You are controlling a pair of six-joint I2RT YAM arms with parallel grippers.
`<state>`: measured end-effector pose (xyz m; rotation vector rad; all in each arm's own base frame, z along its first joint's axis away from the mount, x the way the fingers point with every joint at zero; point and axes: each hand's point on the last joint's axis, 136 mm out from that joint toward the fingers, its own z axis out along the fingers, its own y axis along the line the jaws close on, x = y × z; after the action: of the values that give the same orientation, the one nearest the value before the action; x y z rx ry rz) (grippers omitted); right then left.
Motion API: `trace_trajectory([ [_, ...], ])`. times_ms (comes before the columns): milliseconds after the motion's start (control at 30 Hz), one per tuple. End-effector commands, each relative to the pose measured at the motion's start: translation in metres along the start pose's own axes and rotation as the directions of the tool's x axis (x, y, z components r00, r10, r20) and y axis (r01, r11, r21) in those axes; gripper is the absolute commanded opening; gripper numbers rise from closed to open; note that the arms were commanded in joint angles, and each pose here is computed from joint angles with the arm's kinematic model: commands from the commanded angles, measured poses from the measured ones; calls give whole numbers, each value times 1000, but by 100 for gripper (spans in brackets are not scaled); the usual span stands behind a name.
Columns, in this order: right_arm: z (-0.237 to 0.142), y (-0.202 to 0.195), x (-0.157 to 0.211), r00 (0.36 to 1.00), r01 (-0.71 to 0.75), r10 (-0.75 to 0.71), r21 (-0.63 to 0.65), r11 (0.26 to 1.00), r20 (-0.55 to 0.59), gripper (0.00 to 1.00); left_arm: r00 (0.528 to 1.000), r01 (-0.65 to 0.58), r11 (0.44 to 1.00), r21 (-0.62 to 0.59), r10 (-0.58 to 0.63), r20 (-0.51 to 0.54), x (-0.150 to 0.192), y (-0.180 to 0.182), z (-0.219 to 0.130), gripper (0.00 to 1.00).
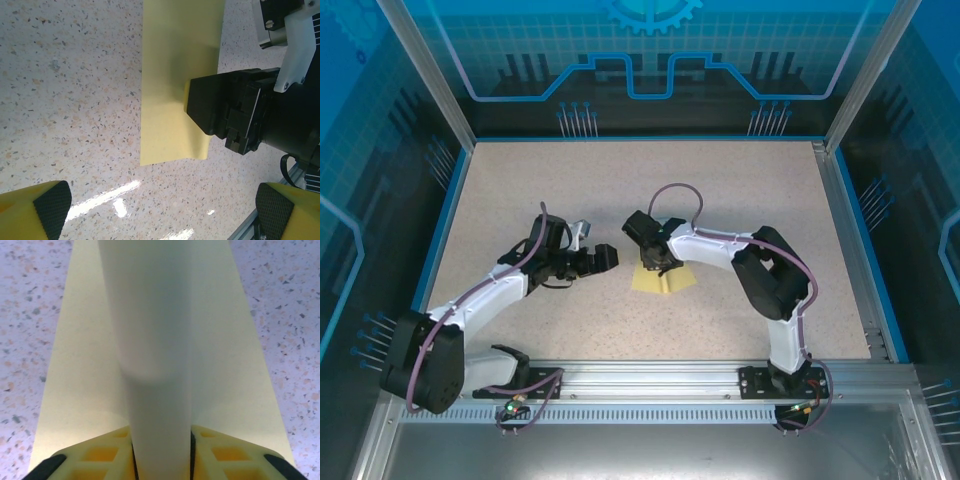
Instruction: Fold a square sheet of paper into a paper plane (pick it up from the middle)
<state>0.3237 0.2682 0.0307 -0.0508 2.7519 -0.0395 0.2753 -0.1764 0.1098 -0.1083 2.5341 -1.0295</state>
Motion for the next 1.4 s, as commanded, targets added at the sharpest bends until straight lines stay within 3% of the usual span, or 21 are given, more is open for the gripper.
trace_trajectory([
  [0,-38,25,-19,998,4,5,-124,992,70,28,1000,-3,1000,-1,3,9,2,-6,-9,99],
  [200,-91,70,-34,993,62,-10,-453,889,117,27,997,-56,998,-27,57,42,-5,-21,-36,99],
  [400,-129,85,-34,992,1,95,-753,658,83,24,989,-94,995,-28,97,111,-7,-40,-71,99],
  [467,-129,82,-29,992,-27,115,-803,596,52,25,988,-94,995,-14,95,118,-7,-45,-76,99],
  [633,-104,77,-2,998,-64,60,-839,540,-37,27,996,-55,997,53,51,75,-4,-50,-62,99],
  [733,-80,65,18,994,-104,51,-819,565,-92,27,999,-23,995,97,20,25,-1,-50,-46,99],
  [1000,-34,37,51,982,-164,31,-771,615,-184,28,998,-5,997,82,10,-63,13,-44,-5,99],
  [1233,-12,26,63,973,-193,25,-742,642,-231,29,994,-12,999,41,16,-110,24,-39,21,98],
  [1367,-9,23,65,972,-194,22,-737,647,-236,31,992,-10,1000,2,10,-127,30,-30,31,93],
])
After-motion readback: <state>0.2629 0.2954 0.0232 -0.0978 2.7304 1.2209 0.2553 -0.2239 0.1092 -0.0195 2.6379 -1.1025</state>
